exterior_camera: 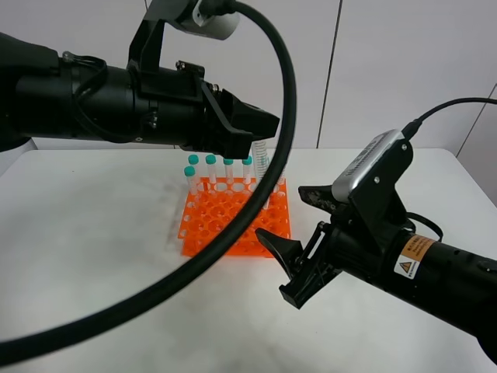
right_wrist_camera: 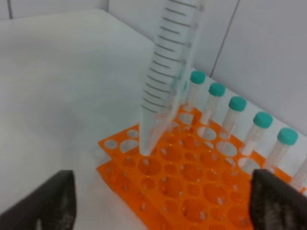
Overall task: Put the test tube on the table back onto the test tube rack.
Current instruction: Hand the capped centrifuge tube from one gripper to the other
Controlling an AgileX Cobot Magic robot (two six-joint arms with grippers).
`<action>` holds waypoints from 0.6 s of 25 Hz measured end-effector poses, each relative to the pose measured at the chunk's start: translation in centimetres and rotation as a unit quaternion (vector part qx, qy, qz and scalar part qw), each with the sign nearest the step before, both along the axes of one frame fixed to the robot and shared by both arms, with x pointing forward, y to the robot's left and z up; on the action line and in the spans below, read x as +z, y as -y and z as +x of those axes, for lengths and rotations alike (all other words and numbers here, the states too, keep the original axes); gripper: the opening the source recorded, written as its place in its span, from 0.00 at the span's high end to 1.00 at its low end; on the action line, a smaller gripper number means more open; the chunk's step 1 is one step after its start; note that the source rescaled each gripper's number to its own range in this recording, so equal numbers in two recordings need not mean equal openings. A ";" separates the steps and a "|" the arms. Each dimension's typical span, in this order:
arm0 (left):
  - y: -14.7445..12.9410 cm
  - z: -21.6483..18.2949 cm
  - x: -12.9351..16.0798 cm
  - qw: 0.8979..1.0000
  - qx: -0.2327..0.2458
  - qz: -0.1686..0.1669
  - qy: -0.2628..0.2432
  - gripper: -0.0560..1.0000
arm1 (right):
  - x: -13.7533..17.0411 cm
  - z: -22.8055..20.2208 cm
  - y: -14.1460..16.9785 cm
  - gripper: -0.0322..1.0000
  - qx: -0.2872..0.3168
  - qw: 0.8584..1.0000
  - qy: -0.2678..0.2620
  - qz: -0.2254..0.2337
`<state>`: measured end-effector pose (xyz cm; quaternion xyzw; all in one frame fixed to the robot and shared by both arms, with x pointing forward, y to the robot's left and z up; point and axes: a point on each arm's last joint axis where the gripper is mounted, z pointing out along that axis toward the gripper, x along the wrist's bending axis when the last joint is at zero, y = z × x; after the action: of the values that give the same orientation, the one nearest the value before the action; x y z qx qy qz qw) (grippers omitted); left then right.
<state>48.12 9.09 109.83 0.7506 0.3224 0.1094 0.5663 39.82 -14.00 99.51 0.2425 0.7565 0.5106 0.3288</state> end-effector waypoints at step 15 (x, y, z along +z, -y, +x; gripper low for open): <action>0.0 0.0 0.0 1.000 0.000 -0.001 0.000 0.94 | -2.1 -0.7 0.5 0.00 0.001 0.992 -0.117 -0.056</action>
<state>48.12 9.09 109.84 0.7502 0.3229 0.1090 0.5666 39.16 -14.51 97.41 0.2810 0.8173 0.4362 0.2506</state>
